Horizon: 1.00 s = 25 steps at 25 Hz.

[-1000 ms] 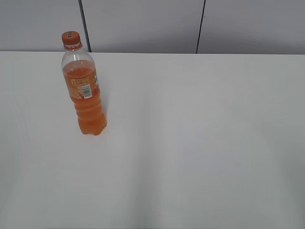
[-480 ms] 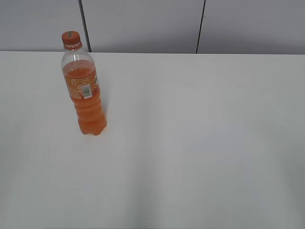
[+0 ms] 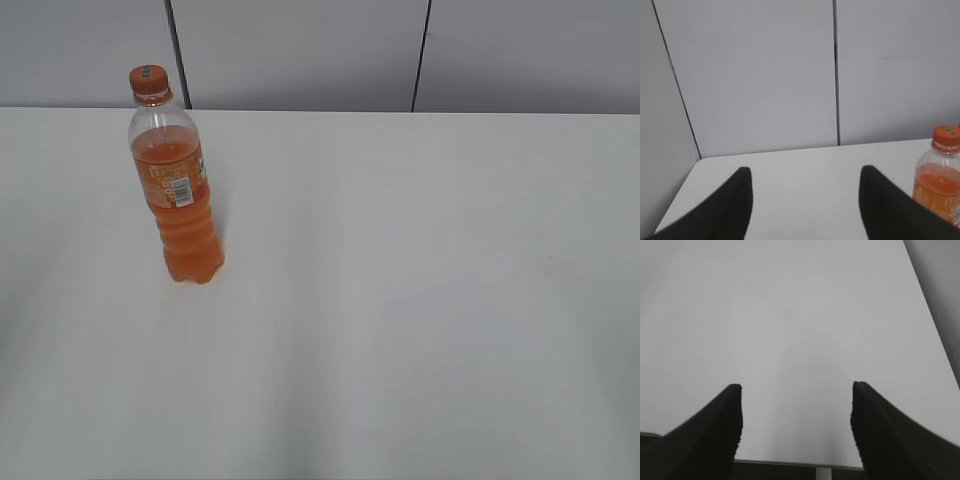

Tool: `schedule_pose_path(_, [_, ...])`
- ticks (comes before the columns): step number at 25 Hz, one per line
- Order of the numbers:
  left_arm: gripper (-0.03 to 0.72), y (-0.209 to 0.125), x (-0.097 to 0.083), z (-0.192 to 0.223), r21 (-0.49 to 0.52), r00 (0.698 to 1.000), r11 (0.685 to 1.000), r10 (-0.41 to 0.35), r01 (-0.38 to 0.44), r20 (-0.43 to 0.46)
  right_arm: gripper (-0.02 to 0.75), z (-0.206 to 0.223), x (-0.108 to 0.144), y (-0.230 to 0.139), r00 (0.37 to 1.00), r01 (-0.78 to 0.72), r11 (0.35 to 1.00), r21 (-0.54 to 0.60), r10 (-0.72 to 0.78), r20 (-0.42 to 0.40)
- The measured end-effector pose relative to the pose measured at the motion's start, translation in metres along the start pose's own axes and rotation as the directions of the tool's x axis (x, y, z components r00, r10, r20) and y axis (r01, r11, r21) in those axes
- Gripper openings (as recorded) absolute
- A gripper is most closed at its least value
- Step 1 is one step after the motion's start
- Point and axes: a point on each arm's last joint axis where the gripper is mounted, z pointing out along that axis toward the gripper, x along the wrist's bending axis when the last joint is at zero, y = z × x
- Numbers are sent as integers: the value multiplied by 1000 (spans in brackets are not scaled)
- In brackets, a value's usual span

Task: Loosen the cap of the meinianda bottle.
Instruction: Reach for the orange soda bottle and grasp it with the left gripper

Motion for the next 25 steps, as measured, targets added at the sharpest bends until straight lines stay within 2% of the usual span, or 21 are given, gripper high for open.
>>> schedule_pose_path(5, [417, -7, -1, 24, 54, 1000, 999, 1, -2, 9, 510, 0, 0, 0, 1000, 0, 1000, 0, 0, 0])
schedule_pose_path(10, [418, -9, -2, 42, 44, 1000, 999, 17, -18, 18, 510, 0, 0, 0, 1000, 0, 1000, 0, 0, 0])
schedule_pose_path(14, [421, -21, -4, 61, 130, 998, 990, 53, -57, 34, 510, 0, 0, 0, 1000, 0, 1000, 0, 0, 0])
schedule_pose_path(17, [471, -30, -5, 73, 181, 995, 979, 84, -93, 54, 510, 0, 0, 0, 1000, 0, 1000, 0, 0, 0])
schedule_pose_path(21, [629, -46, -9, 90, 264, 992, 958, 94, -114, 87, 510, 0, 0, 0, 1000, 0, 1000, 0, 0, 0])
schedule_pose_path(25, [669, -59, -15, 99, 318, 975, 926, 162, -204, 154, 510, 0, 0, 0, 1000, 0, 1000, 0, 0, 0])
